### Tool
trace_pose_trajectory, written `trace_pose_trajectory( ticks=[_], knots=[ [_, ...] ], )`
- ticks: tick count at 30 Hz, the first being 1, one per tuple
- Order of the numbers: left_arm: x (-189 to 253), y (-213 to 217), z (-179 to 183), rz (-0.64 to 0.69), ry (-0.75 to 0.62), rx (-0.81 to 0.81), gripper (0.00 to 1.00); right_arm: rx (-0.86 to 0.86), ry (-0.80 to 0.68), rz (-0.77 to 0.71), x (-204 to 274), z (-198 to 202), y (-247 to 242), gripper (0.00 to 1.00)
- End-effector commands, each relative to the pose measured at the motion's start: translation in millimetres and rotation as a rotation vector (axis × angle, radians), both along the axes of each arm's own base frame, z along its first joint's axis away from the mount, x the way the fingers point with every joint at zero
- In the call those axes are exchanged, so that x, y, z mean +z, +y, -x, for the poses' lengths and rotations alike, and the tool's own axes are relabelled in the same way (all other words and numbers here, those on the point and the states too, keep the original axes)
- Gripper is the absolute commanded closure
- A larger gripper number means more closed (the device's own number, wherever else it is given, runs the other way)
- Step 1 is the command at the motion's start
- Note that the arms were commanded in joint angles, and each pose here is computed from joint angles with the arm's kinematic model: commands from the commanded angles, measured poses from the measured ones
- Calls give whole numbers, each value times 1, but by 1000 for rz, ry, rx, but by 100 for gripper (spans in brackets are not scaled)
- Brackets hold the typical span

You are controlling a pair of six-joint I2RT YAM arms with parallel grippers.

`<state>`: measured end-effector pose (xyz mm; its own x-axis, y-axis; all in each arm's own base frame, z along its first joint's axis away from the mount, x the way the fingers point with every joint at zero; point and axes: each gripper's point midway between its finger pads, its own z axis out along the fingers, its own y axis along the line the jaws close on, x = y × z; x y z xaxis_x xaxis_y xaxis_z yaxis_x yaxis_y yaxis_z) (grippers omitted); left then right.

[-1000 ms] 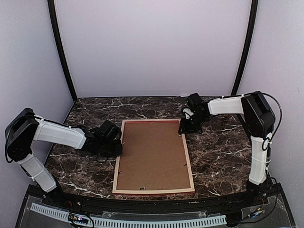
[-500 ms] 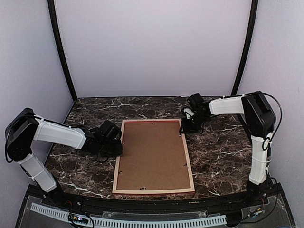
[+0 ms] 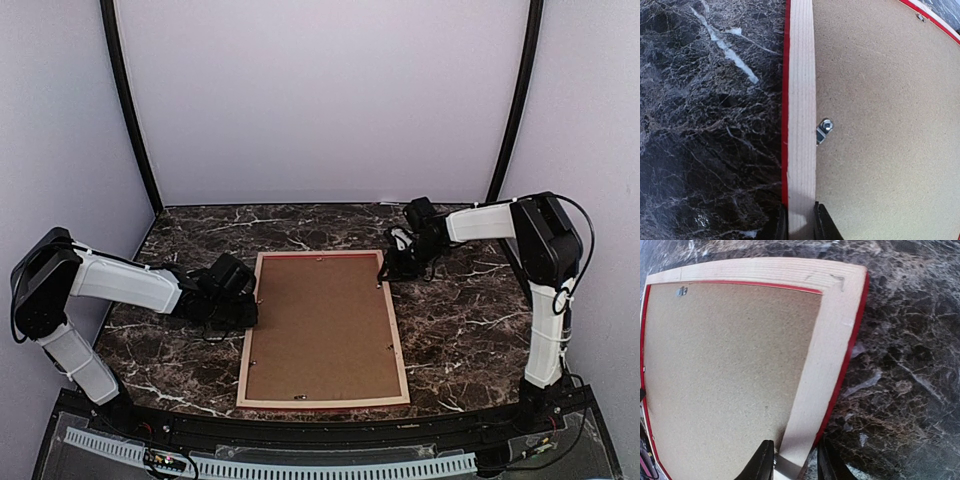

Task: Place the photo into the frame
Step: Press the fastener onto the backboard.

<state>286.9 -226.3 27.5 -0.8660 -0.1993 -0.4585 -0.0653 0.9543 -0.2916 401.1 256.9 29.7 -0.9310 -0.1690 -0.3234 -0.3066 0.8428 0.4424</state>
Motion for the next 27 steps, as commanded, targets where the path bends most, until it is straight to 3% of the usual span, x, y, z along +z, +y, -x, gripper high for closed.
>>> trace_pose_trajectory(
  ticks=[1,5,12,27],
  knots=[
    [-14,14,19,-41,89,22,100,40,109,-25,-14,22,1,66],
    [-13,14,19,-39,87,23,100,36,106,-22,-12,20,1,60],
    [-14,13,19,-36,87,22,100,27,89,76,-17,21,-3,60],
    [-15,13,19,-38,91,20,100,26,67,225,-28,20,-14,72]
  ],
)
